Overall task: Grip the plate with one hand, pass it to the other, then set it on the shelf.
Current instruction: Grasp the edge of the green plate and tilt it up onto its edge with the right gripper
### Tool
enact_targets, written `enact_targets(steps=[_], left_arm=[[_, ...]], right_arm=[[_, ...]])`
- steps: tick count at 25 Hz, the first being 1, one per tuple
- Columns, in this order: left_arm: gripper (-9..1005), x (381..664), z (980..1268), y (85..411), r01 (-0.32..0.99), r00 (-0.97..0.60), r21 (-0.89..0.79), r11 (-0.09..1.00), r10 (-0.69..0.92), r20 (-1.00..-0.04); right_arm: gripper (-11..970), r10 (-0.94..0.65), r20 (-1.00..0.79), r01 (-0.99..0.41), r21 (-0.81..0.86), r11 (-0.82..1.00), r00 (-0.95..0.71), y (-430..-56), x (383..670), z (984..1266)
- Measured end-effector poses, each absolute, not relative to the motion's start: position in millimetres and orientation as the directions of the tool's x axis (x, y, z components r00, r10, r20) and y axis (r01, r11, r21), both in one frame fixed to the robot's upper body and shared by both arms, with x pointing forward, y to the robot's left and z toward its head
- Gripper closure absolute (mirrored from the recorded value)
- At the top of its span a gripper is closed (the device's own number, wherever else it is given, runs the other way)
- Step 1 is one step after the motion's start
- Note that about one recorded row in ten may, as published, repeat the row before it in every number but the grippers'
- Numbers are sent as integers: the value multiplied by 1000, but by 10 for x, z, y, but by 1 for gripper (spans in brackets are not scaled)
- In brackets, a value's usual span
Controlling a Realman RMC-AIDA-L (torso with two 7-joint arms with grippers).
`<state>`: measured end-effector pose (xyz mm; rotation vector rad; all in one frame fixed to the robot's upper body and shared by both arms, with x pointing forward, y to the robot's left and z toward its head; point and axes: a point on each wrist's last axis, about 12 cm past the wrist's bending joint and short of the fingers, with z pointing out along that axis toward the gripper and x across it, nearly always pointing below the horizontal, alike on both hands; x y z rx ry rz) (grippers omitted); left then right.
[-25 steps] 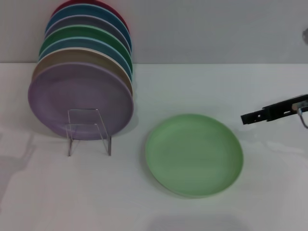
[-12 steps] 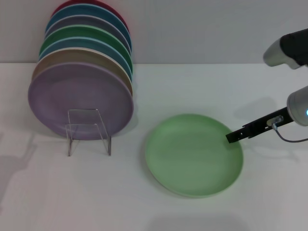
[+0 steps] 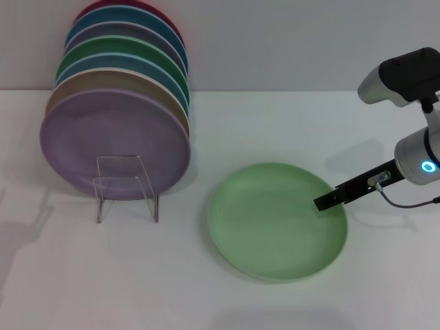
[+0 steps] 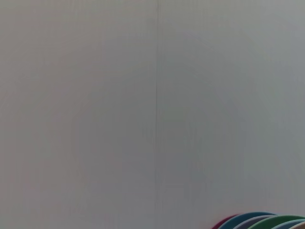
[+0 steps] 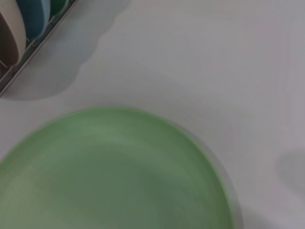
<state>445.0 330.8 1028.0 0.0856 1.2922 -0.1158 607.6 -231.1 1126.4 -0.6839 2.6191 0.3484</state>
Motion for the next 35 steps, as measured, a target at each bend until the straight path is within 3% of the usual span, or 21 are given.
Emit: enact_targets(steps=[13, 18, 32, 35], left_arm=[[177, 4461, 10278, 3293, 143, 267, 0, 990, -39, -963], [177, 4461, 10278, 3290, 145, 267, 0, 989, -39, -963], [179, 4464, 10280, 3288, 146, 268, 0, 989, -40, -962], [179, 4471, 10287, 3283, 147, 272, -1, 989, -41, -961]], right_arm=[[229, -420, -431, -516, 133, 846, -799, -2296, 6065, 11222], [414, -436, -424, -528, 127, 840, -794, -2270, 6054, 11208], [594, -441, -399, -527, 135, 839, -804, -2246, 6049, 11135], [712, -440, -407, -528, 130, 839, -800, -2242, 6060, 11145]])
